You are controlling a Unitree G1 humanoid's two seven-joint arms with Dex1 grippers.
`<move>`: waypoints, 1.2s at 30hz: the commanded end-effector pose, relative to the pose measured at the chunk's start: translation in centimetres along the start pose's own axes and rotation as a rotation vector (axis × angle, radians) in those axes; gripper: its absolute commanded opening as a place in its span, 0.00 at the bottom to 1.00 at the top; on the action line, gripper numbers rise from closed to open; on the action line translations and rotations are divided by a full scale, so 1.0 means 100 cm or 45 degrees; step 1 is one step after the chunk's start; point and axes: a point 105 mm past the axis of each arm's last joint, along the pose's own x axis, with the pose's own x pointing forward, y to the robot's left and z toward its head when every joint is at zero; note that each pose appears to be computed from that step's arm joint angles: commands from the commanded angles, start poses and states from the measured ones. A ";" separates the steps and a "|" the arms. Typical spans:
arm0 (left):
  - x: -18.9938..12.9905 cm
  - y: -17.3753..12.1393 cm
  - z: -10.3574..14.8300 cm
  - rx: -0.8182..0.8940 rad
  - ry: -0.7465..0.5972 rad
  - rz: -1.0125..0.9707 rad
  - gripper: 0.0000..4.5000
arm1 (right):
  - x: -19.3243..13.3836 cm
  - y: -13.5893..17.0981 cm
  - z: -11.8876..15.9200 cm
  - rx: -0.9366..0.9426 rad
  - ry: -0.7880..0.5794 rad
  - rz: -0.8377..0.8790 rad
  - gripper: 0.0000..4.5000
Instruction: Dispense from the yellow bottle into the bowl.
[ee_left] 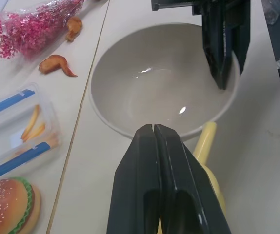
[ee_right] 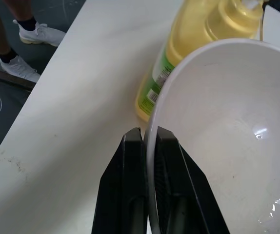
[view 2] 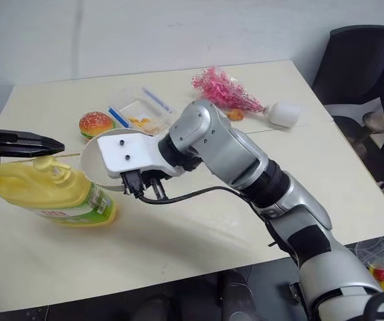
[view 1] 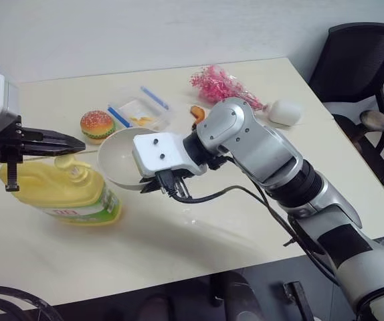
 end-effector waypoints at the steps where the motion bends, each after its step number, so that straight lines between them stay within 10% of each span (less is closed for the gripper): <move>1: -0.009 0.008 0.007 0.013 -0.023 0.061 0.01 | 0.001 0.002 0.019 -0.136 -0.038 0.047 0.00; 36: -0.024 -0.023 -0.012 -0.064 0.101 0.058 0.01 | 0.016 0.002 0.014 -0.206 -0.052 0.085 0.00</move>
